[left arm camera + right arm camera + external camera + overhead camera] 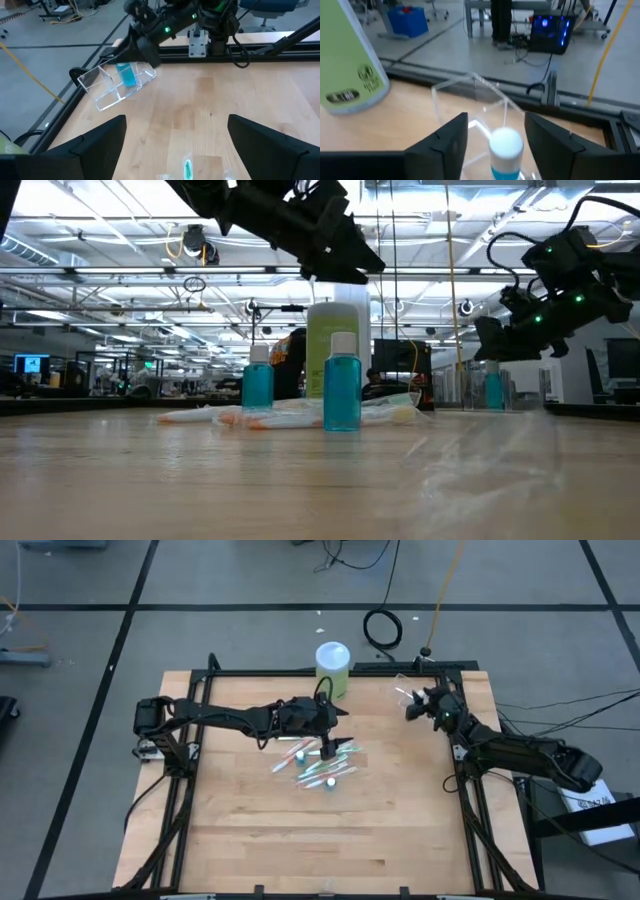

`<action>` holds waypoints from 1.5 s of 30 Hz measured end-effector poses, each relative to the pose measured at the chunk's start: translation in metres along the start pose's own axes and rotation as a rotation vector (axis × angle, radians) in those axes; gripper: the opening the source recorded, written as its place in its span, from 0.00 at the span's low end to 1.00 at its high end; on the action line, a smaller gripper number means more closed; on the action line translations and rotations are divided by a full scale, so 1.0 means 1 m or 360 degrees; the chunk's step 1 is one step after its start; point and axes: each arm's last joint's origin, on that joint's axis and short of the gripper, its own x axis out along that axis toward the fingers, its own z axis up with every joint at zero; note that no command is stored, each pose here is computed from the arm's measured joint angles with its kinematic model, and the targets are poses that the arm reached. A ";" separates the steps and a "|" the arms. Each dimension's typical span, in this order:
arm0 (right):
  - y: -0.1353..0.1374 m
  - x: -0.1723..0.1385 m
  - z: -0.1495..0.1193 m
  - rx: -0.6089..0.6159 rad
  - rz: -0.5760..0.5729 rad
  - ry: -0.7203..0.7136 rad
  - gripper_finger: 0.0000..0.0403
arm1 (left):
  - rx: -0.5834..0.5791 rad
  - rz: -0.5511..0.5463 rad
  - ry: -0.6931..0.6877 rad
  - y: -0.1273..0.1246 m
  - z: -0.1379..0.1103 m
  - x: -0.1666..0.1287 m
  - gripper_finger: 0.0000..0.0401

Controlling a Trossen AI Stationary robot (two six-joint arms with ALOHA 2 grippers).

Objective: Pick & Place toothbrushing station
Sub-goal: Put the blue mouthwash bottle into the transparent organizer

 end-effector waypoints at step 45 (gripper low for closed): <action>0.063 -0.069 0.083 -0.0011 0.1297 -0.0557 0.61 | -0.0637 0.0325 0.0192 -0.081 -0.189 -0.116 0.88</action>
